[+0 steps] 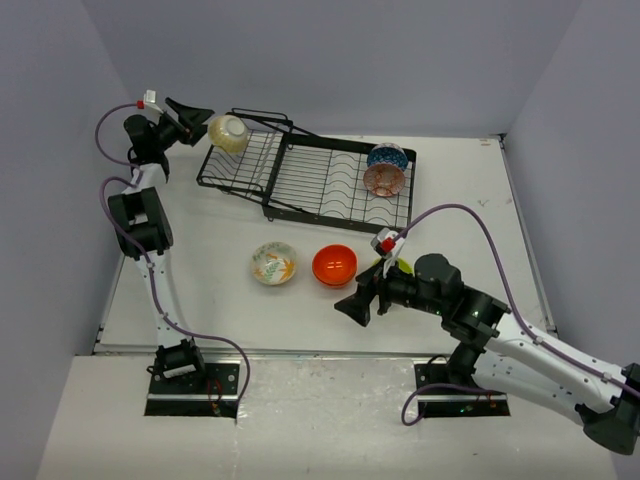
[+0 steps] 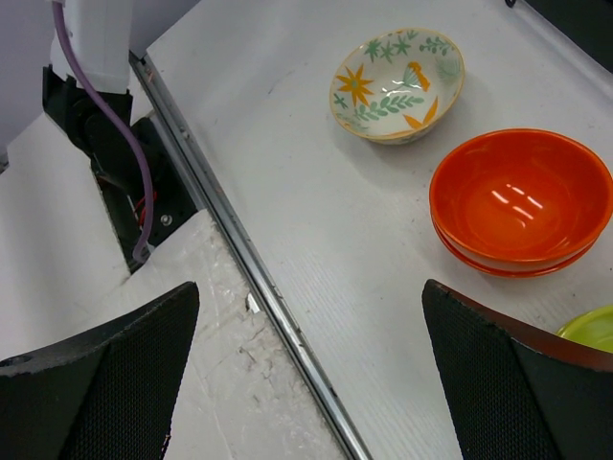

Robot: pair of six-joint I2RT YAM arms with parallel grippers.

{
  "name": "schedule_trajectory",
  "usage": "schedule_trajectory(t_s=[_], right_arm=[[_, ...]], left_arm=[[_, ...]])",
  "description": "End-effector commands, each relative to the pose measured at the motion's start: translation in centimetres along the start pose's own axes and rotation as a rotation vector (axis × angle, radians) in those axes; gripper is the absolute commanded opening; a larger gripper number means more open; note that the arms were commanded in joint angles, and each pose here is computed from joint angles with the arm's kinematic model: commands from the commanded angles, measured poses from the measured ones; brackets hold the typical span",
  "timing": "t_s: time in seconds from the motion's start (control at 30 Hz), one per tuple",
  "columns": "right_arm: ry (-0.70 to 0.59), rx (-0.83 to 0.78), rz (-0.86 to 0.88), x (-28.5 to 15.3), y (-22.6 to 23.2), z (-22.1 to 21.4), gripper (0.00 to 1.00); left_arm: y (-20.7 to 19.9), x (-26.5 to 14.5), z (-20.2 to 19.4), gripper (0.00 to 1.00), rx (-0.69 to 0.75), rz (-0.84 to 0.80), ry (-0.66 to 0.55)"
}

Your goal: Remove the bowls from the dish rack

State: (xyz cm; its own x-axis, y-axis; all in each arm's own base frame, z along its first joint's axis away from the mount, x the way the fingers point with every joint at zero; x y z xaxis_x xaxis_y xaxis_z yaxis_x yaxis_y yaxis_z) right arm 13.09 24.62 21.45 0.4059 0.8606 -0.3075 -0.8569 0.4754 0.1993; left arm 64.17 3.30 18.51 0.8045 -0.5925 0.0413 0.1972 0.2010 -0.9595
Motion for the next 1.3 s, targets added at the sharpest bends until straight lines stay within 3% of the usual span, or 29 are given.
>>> schedule_trajectory(t_s=[0.0, 0.17, 0.23, 1.27], right_arm=[[-0.036, -0.021, -0.02, -0.2, -0.1, 1.8, 0.99], [-0.039, -0.02, -0.023, -0.4, -0.1, 1.8, 0.99], [-0.05, -0.023, -0.021, -0.5, 0.0, 2.0, 0.99], [-0.053, -0.017, -0.004, -0.5, 0.3, 2.0, 0.99]], left_arm=[[-2.7, 0.4, -0.2, 0.88, 0.045, -0.071, 0.036], [-3.0, 0.4, -0.7, 0.83, 0.046, -0.081, 0.049], [-2.7, 0.4, -1.0, 0.75, 0.029, -0.08, 0.055], [-5.2, 0.1, -3.1, 0.49, -0.012, -0.187, 0.087]])
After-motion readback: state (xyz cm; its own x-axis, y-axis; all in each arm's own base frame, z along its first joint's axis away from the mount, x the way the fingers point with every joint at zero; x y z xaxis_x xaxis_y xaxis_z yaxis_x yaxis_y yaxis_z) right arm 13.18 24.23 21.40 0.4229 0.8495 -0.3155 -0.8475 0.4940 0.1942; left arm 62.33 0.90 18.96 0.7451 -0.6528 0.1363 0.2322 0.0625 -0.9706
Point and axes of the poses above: each gripper's point midway between its finger pads, its own x axis out along the fingers, its own y axis along the line the jaws close on, z = x × y, the point moved 2 cm from there along -x, back along the fingers, and after that the axes turned 11 degrees about -x, right-handed, at the moved point
